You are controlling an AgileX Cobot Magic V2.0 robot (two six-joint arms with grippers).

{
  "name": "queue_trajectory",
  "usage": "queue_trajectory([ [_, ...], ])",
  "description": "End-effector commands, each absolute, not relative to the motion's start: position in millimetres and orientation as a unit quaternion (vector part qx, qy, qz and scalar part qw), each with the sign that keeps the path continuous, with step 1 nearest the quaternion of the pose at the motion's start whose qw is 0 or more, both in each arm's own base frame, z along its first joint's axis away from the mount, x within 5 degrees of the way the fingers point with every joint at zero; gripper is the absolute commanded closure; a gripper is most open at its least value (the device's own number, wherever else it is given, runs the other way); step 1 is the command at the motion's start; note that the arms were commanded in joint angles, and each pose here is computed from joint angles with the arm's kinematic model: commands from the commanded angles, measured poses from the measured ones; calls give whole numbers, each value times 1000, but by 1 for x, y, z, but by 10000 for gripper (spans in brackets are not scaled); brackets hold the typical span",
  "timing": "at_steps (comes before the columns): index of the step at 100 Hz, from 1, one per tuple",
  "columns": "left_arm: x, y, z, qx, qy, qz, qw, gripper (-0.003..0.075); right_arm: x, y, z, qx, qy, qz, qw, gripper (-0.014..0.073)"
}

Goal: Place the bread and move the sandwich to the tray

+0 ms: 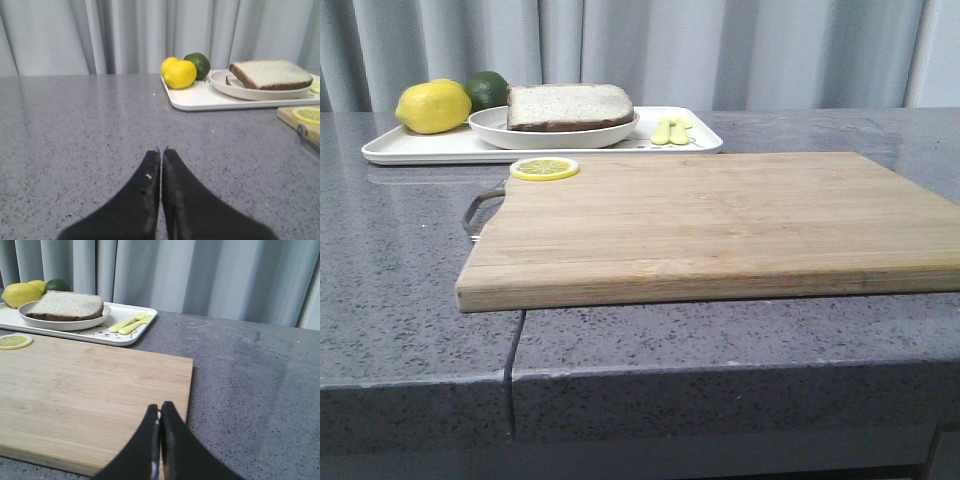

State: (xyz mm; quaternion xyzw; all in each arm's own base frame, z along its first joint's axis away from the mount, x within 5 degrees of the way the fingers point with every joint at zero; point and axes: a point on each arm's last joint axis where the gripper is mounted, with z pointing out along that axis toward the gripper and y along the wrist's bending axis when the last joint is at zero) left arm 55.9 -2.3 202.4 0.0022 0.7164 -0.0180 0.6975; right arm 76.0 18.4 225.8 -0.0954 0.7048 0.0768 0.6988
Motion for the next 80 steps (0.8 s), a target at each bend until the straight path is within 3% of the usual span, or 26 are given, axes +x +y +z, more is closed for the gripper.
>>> queue_trajectory([
  [1, 54, -2, 201, -5, 705, -22, 709, 740, 77, 15, 241, -79, 675, 66, 731, 664],
  [16, 53, -4, 186, 4, 760, -29, 649, 740, 77, 15, 241, -79, 675, 66, 731, 664],
  [80, 53, -4, 186, 3, 759, -29, 651, 740, 77, 15, 241, -79, 675, 66, 731, 664],
])
